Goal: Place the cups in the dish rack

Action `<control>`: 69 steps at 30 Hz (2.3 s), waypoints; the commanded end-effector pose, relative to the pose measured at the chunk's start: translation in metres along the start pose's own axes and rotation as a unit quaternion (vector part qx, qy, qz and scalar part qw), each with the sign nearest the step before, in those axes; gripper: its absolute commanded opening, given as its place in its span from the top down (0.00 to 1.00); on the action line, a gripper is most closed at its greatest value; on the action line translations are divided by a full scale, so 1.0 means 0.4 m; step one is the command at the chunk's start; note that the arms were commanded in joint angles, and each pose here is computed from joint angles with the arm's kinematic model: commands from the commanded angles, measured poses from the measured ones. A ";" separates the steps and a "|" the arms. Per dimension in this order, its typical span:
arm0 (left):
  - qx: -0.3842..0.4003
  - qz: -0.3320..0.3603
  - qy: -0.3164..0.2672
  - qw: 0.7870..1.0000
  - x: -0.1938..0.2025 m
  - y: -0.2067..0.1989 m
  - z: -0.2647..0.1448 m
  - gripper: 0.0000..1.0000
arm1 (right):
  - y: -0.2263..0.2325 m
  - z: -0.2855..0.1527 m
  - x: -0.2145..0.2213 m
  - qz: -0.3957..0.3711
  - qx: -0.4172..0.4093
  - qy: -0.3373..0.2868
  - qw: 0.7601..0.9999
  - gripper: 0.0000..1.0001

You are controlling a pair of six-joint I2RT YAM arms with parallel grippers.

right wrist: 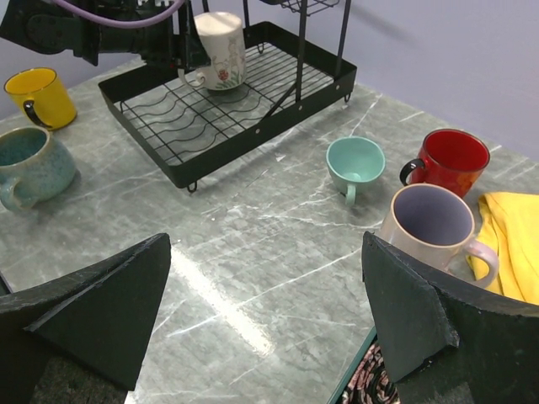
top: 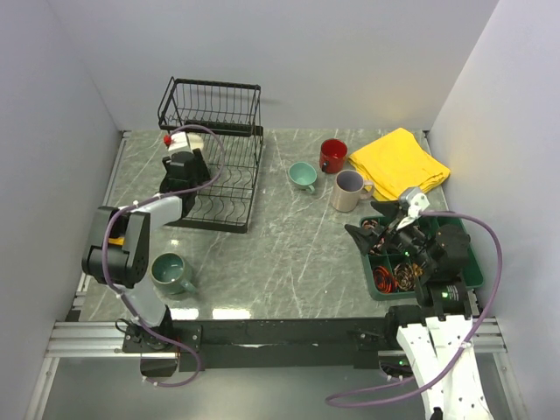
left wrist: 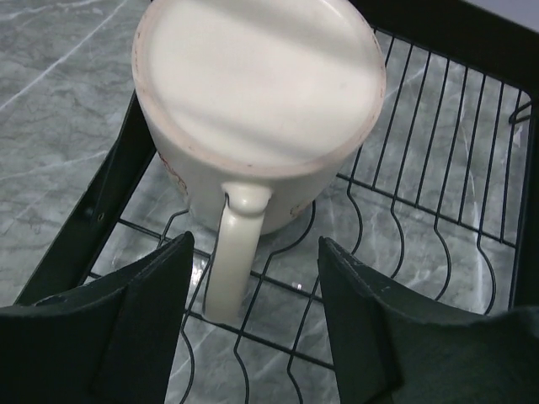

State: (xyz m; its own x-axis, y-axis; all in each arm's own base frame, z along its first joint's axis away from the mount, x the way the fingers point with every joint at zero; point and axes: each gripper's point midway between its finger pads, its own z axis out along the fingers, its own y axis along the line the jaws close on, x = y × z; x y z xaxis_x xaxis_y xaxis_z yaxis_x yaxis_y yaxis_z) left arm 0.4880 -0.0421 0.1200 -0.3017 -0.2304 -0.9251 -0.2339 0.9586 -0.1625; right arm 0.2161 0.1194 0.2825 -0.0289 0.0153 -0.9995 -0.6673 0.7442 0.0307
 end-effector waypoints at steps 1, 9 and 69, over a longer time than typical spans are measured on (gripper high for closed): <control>0.030 -0.018 -0.023 0.999 -0.091 -0.026 -0.054 0.33 | 0.001 -0.004 -0.015 -0.010 0.001 -0.019 1.000 0.00; 0.075 -0.090 -0.018 0.993 -0.139 -0.045 -0.175 0.17 | 0.004 -0.007 -0.011 -0.001 0.002 -0.024 1.000 0.00; 0.093 -0.270 0.124 0.950 -0.058 -0.027 0.091 0.80 | -0.079 -0.033 0.067 -0.049 0.077 -0.038 0.995 0.00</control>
State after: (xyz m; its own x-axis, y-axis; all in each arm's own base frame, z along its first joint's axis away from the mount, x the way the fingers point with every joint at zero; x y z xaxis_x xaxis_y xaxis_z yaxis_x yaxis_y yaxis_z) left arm 0.5004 -0.0429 0.1024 -0.4987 -0.6514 -0.5718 -0.2749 0.7445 -0.6084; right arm 0.2258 0.0898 0.2462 0.0446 -0.0143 -0.9989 -0.5513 0.8335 -0.0365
